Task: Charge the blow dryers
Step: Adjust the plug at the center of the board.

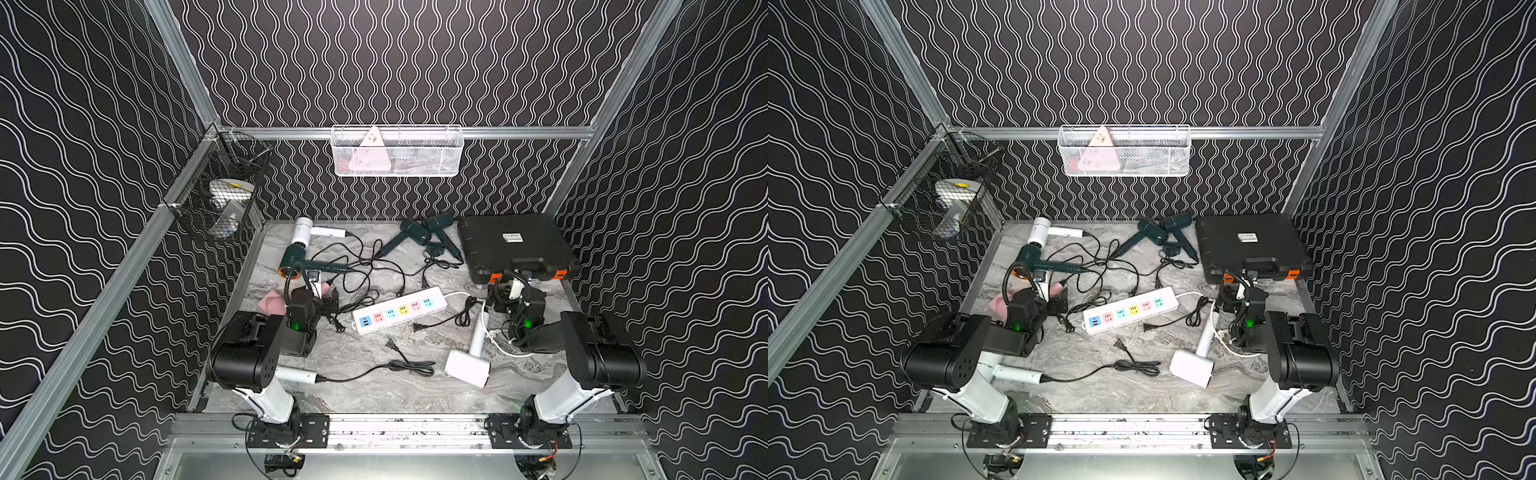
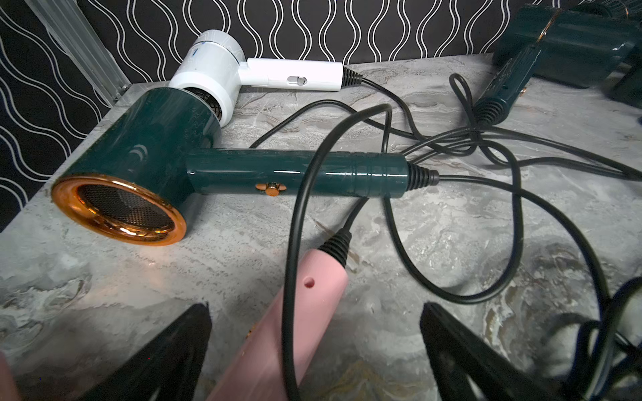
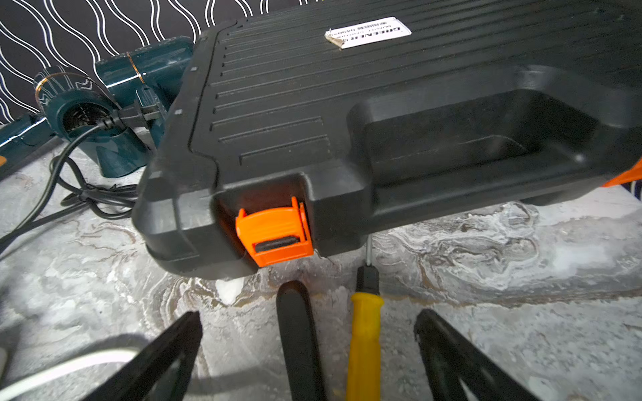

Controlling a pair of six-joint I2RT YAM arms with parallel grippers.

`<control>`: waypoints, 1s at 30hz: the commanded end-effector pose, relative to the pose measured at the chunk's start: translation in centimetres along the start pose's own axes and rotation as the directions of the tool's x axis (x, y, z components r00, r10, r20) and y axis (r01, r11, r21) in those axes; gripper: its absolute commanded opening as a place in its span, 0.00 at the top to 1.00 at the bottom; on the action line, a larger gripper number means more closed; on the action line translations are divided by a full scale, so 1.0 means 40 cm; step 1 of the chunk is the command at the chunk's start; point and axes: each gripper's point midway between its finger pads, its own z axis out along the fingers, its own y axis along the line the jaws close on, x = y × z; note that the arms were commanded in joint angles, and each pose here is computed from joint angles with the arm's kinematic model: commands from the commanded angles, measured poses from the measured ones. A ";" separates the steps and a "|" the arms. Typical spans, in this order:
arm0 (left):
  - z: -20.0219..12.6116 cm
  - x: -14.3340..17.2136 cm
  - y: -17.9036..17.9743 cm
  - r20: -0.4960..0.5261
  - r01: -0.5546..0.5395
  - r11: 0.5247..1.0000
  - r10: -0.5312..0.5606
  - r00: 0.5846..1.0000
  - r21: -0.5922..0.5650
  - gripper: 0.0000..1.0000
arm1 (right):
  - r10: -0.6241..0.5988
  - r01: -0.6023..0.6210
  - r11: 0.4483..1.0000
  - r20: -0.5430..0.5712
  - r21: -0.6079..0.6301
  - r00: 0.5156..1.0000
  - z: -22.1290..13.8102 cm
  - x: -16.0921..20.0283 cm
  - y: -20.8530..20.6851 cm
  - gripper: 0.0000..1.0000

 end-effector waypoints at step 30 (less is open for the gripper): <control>-0.057 -0.087 -0.019 0.074 -0.052 0.998 0.055 0.996 -0.040 0.01 | -0.032 0.033 0.999 0.027 -0.029 0.999 -0.009 -0.046 0.028 0.00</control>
